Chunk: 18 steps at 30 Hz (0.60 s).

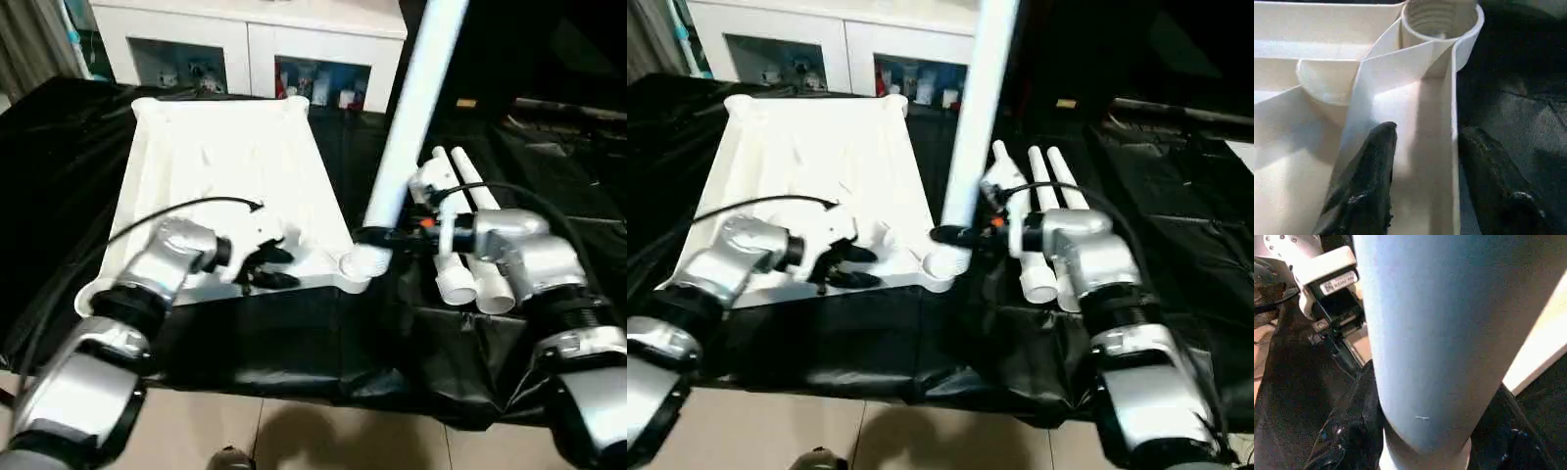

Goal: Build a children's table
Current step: Insert table leg to table base

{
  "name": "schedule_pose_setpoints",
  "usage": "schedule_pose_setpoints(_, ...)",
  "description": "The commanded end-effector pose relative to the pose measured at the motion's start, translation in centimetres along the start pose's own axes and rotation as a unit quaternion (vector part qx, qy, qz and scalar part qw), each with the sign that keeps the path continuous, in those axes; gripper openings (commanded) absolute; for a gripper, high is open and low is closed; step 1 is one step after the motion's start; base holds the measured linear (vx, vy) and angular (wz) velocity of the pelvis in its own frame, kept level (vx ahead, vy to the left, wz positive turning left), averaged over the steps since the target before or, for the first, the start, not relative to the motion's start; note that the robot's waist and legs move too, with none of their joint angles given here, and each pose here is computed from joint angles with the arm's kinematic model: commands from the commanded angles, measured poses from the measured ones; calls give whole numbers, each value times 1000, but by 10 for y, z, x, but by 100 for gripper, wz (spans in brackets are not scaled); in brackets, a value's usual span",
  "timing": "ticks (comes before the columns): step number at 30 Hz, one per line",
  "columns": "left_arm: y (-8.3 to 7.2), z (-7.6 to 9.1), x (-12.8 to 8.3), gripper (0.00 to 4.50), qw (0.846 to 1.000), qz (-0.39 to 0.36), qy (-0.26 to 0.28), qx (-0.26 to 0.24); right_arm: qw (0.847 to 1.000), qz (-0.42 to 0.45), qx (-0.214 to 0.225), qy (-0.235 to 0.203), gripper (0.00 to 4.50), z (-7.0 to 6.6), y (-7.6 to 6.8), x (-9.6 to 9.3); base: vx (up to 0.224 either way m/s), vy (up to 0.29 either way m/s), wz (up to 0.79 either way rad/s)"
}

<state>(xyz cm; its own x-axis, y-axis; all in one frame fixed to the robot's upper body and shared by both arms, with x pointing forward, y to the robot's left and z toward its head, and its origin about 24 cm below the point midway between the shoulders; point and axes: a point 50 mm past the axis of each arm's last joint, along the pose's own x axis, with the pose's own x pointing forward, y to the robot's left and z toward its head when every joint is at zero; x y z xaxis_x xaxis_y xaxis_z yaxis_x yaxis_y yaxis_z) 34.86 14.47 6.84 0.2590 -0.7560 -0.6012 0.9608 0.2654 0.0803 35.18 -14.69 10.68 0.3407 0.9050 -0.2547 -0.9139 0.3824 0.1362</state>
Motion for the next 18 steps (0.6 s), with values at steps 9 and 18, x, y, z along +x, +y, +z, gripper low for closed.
schedule_pose_setpoints(9, 4, 2, 4, 118, 999, 0, 32, 18, 1000, -7, -9, -1, 186, -2, 0, -1, 0, 0, 0)
schedule_pose_setpoints(18, 2, -10, 0, 45, 997, -13, 68, 29, 1000, -6, -11, -8, 186, -4, 2, -1, 0, 0, 0)
